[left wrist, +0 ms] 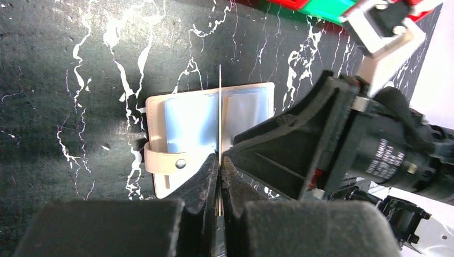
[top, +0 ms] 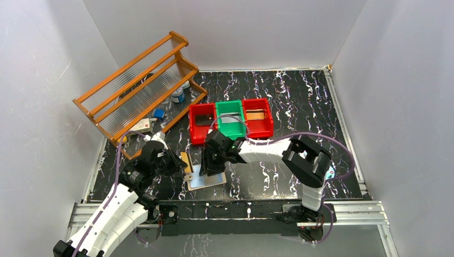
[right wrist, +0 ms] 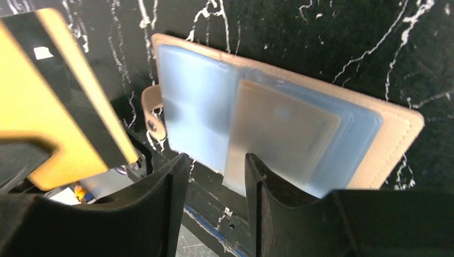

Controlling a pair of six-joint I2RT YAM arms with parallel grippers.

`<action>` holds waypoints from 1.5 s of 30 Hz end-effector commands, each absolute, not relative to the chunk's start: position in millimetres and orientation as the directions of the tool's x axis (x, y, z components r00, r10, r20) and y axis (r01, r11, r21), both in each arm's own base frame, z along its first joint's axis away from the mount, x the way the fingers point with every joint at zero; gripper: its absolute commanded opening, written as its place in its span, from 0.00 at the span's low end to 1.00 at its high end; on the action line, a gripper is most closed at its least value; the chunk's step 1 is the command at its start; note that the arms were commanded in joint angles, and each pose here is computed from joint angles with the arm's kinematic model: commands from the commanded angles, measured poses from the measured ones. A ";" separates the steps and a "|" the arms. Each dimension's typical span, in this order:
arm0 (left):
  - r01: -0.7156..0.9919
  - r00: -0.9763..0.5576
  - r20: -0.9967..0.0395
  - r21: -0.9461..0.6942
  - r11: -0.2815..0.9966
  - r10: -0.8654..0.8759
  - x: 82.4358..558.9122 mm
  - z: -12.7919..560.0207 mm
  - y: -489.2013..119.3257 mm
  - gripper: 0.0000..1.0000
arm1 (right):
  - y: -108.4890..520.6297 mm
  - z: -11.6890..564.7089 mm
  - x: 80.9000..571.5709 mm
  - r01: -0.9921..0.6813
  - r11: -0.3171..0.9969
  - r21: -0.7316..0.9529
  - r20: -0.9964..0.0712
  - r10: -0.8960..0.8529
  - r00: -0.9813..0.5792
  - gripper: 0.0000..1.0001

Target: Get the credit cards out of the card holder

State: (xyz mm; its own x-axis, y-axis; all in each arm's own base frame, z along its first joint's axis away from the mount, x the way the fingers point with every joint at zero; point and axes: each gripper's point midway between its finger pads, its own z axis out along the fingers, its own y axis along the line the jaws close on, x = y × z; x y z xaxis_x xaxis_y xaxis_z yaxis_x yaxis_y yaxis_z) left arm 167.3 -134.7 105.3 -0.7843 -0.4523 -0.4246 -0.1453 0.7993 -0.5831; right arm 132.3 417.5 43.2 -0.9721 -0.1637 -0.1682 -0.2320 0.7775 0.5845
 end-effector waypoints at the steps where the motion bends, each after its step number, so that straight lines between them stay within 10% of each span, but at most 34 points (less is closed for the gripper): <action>1: -0.125 -0.783 -0.432 -0.594 0.794 -0.447 169.5 114.4 -137.7 0.00 | 432.1 110.3 152.2 -0.315 0.656 0.685 -0.349 -0.084 -0.933 0.53; 13: 0.021 -0.800 -0.451 -0.681 0.732 -0.396 175.0 140.9 -164.3 0.00 | 364.8 139.1 218.6 -0.236 0.723 0.649 -0.499 0.171 -0.849 0.84; 45: 0.208 -0.809 -0.394 -0.886 0.415 -0.436 195.7 197.0 -223.6 0.00 | 338.3 185.2 218.7 -0.296 0.365 0.883 -0.384 0.197 -0.902 0.79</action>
